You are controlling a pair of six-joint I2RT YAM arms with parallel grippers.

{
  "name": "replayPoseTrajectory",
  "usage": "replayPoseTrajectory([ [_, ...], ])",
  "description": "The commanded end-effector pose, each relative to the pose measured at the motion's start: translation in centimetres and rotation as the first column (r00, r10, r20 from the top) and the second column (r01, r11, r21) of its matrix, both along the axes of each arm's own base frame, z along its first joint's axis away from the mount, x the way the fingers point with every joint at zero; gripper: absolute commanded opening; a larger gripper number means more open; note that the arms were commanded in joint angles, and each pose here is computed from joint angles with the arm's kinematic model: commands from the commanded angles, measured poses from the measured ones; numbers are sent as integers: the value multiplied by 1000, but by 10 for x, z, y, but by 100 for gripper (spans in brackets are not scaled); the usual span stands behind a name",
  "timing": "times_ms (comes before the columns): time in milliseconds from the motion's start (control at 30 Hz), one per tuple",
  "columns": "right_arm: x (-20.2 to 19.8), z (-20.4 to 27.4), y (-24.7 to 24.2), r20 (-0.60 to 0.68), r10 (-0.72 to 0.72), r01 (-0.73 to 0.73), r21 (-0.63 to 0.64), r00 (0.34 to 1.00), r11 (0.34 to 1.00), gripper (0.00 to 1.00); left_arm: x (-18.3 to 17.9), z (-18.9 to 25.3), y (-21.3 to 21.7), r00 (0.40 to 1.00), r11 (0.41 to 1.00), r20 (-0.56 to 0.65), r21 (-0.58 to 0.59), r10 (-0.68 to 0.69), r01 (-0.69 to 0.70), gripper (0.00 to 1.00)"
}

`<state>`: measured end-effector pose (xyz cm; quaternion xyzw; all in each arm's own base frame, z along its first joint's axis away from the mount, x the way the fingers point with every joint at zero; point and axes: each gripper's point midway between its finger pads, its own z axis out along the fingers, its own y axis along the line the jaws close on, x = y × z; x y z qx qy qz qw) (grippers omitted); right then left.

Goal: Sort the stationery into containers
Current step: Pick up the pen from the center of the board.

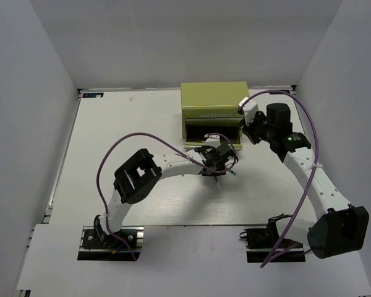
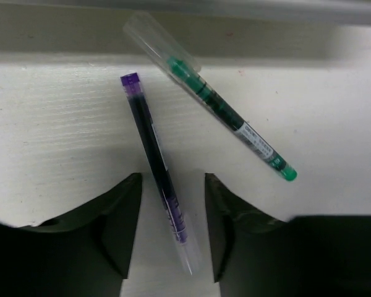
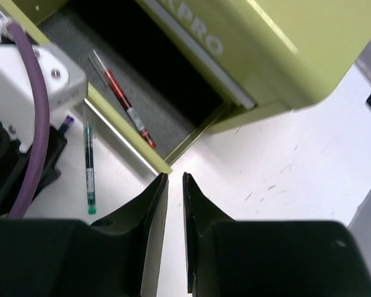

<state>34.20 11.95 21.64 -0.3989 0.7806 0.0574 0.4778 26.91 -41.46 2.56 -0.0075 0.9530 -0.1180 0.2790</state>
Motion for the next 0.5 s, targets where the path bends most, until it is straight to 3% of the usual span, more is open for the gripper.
replayPoseTrajectory([
  [0,-6,0,-3,-3,-27,27,65,1000,997,21,-7,-9,13,999,996,-36,83,17,-14,52],
  [100,-14,-8,-6,-33,-34,37,83,999,996,21,-13,-21,21,997,990,-77,141,17,-6,43],
  [467,-36,-23,-10,-83,-38,49,147,996,988,21,-46,-75,61,979,929,-206,361,-8,84,39],
])
